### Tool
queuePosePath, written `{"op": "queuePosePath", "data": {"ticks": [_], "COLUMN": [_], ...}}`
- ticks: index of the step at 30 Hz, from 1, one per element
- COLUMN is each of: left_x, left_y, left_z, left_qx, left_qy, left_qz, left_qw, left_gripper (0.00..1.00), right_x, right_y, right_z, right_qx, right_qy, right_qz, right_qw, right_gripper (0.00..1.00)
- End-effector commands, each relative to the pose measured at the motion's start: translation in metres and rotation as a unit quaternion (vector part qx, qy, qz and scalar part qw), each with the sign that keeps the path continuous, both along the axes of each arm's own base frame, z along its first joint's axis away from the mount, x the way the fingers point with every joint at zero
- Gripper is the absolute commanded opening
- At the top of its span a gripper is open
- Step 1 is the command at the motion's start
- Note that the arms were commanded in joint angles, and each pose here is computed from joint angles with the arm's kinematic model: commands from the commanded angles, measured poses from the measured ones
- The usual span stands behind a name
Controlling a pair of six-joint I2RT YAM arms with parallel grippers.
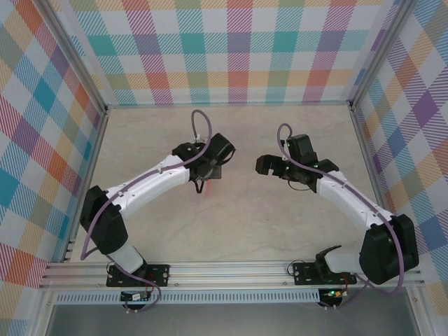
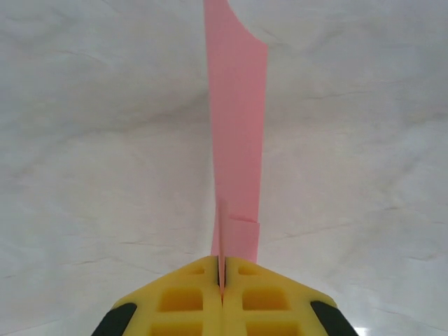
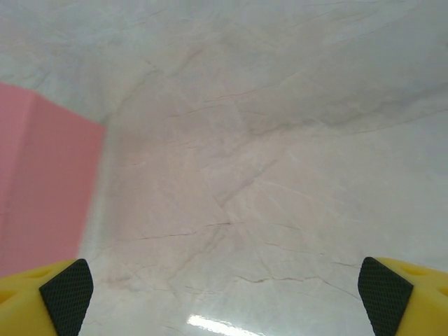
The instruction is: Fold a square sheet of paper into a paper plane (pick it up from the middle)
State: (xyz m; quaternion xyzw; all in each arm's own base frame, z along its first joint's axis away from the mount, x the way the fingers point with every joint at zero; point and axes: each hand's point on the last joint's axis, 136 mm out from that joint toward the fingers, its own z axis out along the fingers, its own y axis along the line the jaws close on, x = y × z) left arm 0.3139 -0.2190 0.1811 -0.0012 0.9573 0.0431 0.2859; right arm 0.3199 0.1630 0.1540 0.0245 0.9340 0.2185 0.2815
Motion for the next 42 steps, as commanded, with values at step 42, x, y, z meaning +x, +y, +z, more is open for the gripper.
{"op": "queuePosePath", "data": {"ticks": [42], "left_x": [-0.023], "left_y": [-0.099], "left_z": [-0.149], "left_qx": [0.058], "left_qy": [0.106], "left_qz": [-0.113], "left_qw": [0.986], "left_gripper": [0.41], "right_x": [-0.011], "right_y": [-0.060], "right_z": [-0.016], "right_qx": [-0.026], "right_qy": [0.078], "right_qz": [-0.131], "right_qw": [0.988], "right_gripper": [0.99]}}
